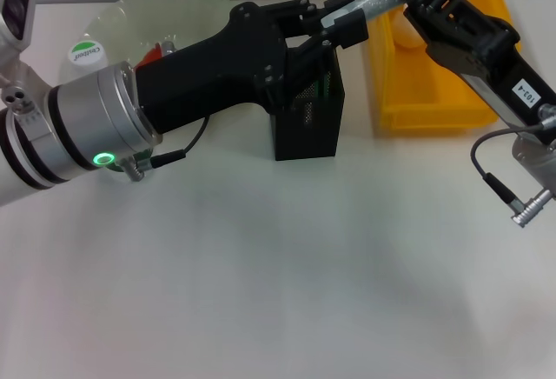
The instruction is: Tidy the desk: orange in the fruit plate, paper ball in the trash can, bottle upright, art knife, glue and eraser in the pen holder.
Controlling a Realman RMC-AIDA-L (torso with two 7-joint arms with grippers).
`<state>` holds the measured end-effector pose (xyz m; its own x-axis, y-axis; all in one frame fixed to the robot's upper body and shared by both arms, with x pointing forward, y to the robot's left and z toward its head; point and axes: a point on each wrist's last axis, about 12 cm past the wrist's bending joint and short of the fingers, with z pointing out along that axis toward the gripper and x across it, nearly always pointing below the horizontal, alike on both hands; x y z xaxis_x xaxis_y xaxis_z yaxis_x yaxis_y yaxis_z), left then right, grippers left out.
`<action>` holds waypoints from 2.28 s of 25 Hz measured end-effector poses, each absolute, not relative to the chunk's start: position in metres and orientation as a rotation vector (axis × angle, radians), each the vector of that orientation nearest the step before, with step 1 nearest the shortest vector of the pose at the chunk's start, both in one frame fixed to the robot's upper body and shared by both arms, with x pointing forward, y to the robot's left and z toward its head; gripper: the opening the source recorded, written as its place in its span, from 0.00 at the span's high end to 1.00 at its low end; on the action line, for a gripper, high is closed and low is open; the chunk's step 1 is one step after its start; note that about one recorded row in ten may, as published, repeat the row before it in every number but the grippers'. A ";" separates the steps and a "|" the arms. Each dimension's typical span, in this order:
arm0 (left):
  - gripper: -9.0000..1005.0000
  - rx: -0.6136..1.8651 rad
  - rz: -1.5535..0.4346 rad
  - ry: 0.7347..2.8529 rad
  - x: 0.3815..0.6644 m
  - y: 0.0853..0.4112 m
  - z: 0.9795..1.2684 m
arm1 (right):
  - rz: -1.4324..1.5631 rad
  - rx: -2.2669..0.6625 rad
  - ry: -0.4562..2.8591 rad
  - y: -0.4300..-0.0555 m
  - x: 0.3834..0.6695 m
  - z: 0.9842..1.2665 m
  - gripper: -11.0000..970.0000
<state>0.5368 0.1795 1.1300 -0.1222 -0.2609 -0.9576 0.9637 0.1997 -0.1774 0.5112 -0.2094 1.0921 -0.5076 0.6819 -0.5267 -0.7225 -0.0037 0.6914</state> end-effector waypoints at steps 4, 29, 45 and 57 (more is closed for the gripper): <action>0.81 0.792 -1.258 1.225 0.537 0.178 1.131 | 1.717 -0.057 1.225 -0.208 0.513 1.092 0.85; 0.81 0.757 -1.234 1.206 0.539 0.182 1.132 | 1.711 -0.054 1.235 -0.209 0.512 1.091 0.45; 0.80 0.783 -1.133 1.257 0.555 0.194 1.147 | 1.627 0.065 1.288 -0.238 0.475 1.064 0.44; 0.79 1.061 -0.864 1.439 0.569 0.196 1.200 | 1.487 0.224 1.371 -0.273 0.431 1.037 0.43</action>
<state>0.5686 0.1963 1.2003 -0.0021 0.1449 -0.9894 0.9414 0.3341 0.0469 0.4309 -0.2731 1.0369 -0.4302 0.7605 -0.4863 -0.5460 0.2099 0.8111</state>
